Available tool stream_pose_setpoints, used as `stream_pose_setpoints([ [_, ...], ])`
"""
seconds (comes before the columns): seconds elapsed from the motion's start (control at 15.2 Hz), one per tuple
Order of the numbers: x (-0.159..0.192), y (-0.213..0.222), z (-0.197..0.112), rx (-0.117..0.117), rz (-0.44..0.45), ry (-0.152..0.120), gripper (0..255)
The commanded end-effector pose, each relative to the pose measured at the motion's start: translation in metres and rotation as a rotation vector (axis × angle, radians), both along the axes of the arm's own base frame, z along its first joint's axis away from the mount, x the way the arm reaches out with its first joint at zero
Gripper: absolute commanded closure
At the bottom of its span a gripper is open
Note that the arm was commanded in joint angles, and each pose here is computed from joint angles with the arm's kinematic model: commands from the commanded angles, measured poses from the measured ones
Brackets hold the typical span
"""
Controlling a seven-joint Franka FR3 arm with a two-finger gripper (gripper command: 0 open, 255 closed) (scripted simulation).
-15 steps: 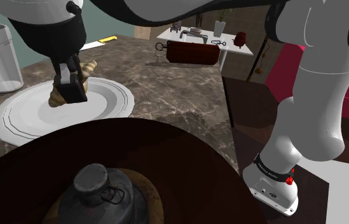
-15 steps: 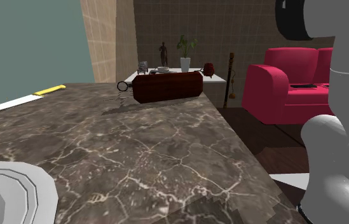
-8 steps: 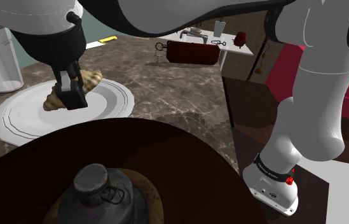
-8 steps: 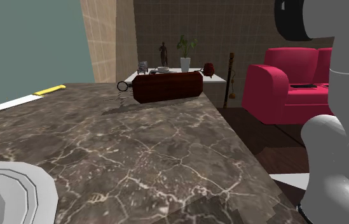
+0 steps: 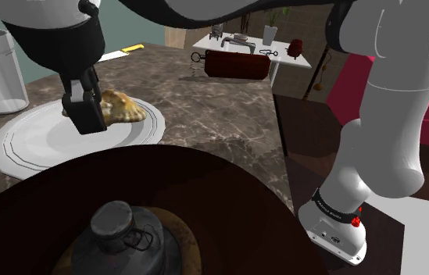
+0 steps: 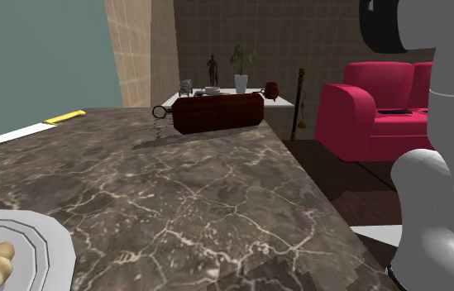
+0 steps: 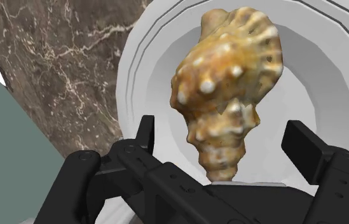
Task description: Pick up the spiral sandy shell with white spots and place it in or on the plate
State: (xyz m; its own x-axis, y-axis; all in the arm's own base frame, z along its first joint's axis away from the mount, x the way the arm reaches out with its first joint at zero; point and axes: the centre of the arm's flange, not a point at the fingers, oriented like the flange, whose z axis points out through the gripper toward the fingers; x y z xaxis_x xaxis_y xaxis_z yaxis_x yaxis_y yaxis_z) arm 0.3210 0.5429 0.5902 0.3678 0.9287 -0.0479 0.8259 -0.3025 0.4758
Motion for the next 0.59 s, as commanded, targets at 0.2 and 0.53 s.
stream_pose_setpoints([
  [0.2, -0.0132, 0.0091, 0.031, -0.001, -0.001, 0.0, 0],
  [0.53, -0.0132, 0.0091, 0.031, -0.001, -0.001, 0.0, 0],
])
